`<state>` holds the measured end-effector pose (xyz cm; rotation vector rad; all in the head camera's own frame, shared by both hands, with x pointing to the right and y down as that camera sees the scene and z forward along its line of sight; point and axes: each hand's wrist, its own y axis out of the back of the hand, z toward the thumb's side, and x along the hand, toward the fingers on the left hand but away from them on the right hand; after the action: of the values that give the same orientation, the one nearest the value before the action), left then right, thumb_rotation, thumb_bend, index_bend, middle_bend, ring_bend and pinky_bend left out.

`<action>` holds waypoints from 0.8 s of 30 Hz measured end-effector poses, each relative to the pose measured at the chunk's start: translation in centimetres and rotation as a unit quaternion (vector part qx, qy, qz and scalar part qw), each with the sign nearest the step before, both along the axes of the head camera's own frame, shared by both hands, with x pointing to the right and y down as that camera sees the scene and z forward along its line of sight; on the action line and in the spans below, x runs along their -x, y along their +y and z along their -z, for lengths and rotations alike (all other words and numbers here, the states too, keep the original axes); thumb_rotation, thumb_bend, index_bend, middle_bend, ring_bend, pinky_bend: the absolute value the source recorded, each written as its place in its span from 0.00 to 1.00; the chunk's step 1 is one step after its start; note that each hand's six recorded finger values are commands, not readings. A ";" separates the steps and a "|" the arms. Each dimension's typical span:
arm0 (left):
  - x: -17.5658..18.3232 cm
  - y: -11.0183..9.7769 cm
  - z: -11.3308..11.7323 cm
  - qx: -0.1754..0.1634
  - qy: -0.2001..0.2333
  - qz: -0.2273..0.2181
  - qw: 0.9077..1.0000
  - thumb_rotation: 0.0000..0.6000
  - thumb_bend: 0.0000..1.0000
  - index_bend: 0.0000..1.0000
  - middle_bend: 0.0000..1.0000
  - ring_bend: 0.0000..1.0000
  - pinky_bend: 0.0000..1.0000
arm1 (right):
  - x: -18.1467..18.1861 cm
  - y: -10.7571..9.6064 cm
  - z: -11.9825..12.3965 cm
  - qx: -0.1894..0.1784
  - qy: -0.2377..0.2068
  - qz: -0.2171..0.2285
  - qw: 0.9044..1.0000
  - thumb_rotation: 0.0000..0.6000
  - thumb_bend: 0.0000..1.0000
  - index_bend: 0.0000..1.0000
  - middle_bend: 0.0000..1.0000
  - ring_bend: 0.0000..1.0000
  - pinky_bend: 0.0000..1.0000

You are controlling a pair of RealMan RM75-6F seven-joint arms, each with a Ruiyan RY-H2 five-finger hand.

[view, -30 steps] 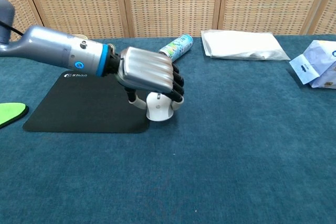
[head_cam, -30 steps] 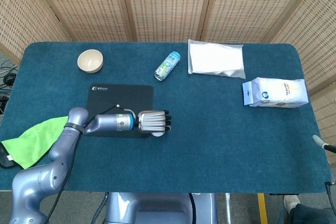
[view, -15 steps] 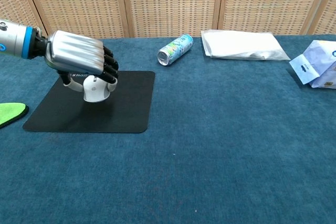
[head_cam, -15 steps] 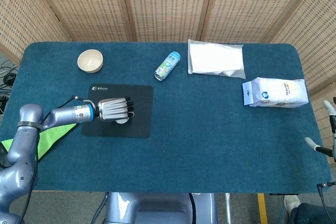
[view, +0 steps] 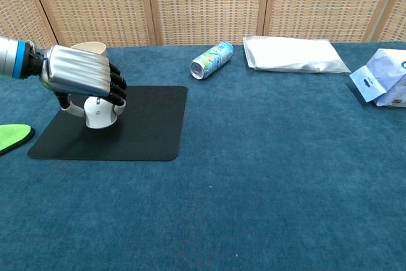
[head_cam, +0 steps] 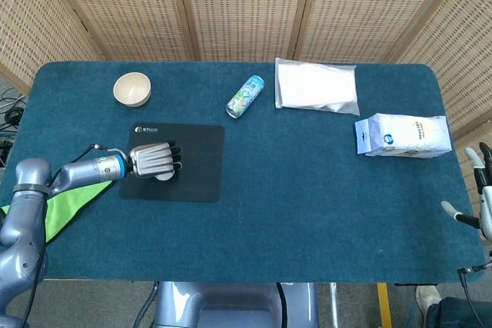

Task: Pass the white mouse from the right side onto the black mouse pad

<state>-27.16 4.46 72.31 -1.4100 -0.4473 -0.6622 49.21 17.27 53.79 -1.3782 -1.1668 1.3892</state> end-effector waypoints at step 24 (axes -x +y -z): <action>-0.5 -0.4 -0.1 -0.012 -0.003 -0.002 1.000 1.00 0.21 0.00 0.00 0.05 0.31 | 0.2 -0.1 0.3 -0.006 -0.012 0.001 1.000 1.00 0.00 0.00 0.00 0.00 0.00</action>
<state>-26.69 4.05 72.44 -1.3851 -0.4456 -0.6659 49.03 17.21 53.50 -1.3912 -1.1876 1.3668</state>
